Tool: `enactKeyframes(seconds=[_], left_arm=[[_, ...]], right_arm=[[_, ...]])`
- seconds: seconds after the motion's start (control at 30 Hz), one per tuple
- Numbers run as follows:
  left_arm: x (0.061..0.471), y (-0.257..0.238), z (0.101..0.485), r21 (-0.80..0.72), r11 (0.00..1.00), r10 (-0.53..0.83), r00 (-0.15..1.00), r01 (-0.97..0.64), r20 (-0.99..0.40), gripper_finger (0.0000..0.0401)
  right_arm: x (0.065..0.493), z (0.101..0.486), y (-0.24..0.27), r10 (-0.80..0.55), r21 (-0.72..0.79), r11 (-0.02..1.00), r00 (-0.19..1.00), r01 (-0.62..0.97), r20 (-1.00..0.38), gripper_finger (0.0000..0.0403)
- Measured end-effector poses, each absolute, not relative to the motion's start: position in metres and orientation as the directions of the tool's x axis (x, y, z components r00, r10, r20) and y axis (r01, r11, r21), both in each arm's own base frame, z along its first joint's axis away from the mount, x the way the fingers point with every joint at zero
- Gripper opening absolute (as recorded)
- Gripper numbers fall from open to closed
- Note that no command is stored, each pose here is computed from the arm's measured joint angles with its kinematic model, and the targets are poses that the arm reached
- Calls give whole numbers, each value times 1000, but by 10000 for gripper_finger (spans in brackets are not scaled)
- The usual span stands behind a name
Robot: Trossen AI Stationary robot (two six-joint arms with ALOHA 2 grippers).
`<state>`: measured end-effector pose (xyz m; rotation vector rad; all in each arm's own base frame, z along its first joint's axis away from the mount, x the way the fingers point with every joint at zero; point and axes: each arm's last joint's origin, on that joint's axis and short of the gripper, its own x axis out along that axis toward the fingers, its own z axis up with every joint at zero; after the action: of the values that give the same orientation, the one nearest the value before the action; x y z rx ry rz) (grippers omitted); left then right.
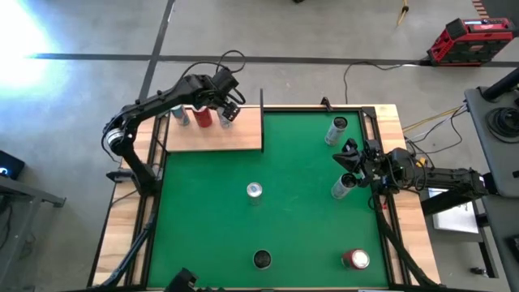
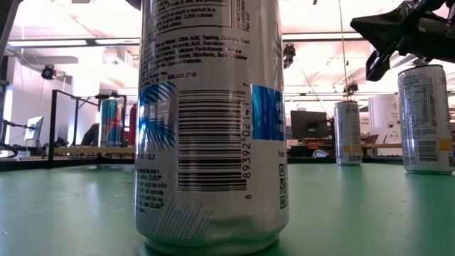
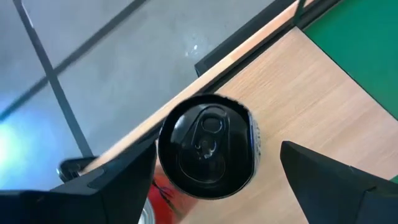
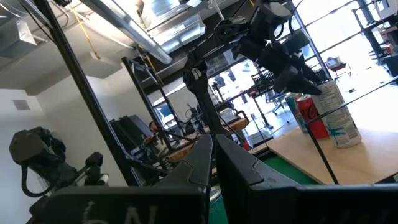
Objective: Place canned beverage on shelf
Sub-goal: Put the white blue soda can on the shelf
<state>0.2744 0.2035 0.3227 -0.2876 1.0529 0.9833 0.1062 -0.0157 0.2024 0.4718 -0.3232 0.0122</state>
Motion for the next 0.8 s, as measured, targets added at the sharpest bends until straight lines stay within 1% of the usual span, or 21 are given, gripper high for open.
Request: enactKeyframes(seconds=[0.33, 0.47, 0.8], left_arm=[[273, 205, 326, 327, 675, 548, 153, -661, -822, 325], [271, 210, 326, 315, 728, 521, 192, -608, -832, 325], [259, 227, 324, 267, 735, 484, 206, -623, -850, 325]], right_arm=[[106, 202, -16, -63, 445, 891, 949, -86, 309, 13], [106, 202, -16, -62, 445, 892, 949, -86, 308, 13], [106, 202, -16, -63, 445, 892, 949, -86, 309, 13]])
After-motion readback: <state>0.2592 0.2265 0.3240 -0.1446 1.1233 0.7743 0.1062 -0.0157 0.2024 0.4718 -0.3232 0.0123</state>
